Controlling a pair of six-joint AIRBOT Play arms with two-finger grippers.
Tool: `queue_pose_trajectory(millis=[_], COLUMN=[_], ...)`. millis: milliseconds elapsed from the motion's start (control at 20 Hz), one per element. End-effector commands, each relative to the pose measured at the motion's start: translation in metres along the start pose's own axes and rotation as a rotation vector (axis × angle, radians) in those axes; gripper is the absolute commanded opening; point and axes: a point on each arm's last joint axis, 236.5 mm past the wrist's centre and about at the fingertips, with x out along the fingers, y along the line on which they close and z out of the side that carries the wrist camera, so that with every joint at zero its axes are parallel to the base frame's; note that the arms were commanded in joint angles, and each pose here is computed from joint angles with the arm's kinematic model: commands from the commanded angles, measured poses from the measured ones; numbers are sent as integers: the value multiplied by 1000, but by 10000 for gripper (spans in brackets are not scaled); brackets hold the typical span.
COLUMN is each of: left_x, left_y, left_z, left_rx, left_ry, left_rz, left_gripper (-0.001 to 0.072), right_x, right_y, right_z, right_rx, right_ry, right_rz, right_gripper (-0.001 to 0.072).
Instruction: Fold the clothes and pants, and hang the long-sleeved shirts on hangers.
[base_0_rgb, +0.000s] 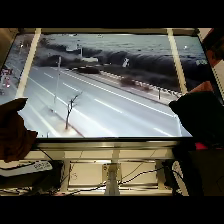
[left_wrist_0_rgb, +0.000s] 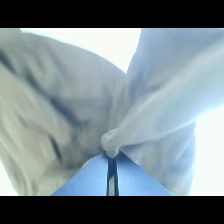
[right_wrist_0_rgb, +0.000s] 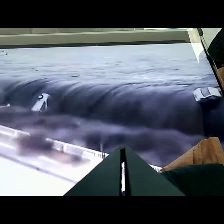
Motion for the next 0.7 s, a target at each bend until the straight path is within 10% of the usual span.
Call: queue_pose_trajectory(millis=[0,300,650], left_x=[-132,-359,-444], left_y=[-3,-53,-262], left_z=[99,139,71], left_rx=[-127,-263,215], left_ry=[-556,-1217,-1252], left_rz=[-100,-422,-824], left_gripper=[18,17,17], right_x=[0,0,0], right_y=[0,0,0], right_z=[0,0,0], right_rx=[0,0,0], right_ry=[0,0,0], right_rz=[0,0,0], right_gripper=[14,14,14])
